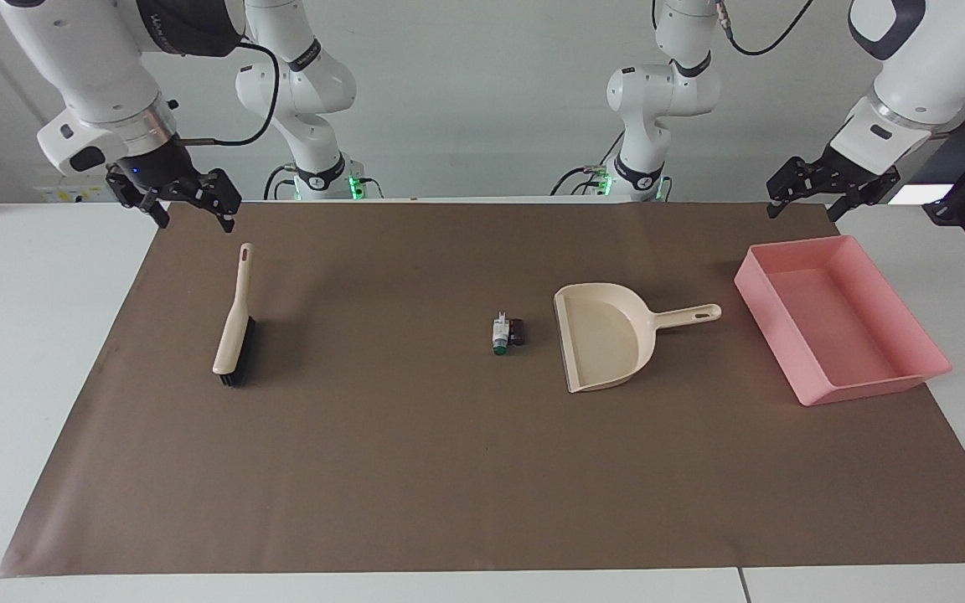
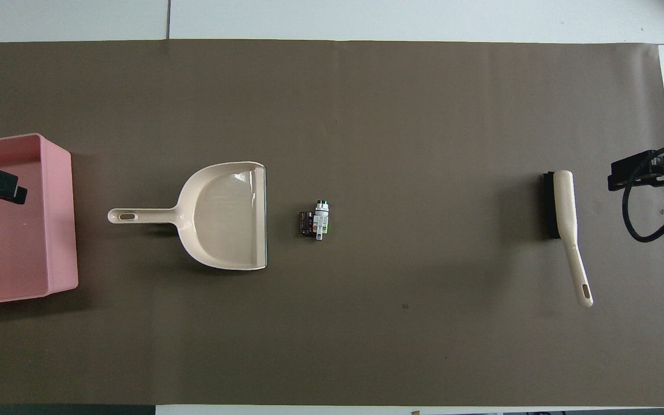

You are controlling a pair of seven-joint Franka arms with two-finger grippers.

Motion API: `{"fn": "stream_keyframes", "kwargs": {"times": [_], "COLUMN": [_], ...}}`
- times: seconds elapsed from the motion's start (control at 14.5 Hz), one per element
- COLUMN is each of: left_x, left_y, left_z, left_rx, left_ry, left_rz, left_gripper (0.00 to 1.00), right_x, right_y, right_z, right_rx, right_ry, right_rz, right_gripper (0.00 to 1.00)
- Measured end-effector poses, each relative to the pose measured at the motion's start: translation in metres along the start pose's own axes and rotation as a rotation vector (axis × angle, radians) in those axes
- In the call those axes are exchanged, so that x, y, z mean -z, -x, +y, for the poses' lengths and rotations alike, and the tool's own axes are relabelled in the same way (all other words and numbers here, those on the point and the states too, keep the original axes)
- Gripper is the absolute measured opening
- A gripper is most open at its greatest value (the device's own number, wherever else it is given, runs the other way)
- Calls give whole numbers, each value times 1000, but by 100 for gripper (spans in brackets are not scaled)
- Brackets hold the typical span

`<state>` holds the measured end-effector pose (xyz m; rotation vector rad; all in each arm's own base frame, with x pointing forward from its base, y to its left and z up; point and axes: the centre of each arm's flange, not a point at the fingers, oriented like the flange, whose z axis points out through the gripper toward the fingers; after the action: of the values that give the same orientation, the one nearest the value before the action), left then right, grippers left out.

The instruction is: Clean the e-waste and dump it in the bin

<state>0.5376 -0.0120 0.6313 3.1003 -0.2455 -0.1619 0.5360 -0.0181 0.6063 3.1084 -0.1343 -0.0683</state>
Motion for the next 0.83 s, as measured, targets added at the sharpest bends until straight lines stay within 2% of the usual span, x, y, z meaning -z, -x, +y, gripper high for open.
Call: {"fn": "stream_keyframes", "kwargs": {"times": [0.21, 0.28, 0.55, 0.83], "left_x": [3, 4, -7, -46], "left_y": [-6, -8, -14, -28], "left_z": [10, 12, 38, 54], "left_rx": [-36, -88, -500, -865], "left_ry": [-8, -11, -25, -46], "left_rz": [39, 52, 48, 63], "left_gripper": [98, 98, 98, 98], "right_x": [-39, -57, -149, -239], "right_y": [8, 13, 30, 56], "right_z": [5, 9, 36, 60], "right_rx": [-6, -12, -9, -31], "right_ry": [-4, -5, -12, -21], "right_rz": [-2, -6, -39, -49], "right_gripper": [100, 100, 100, 100]}}
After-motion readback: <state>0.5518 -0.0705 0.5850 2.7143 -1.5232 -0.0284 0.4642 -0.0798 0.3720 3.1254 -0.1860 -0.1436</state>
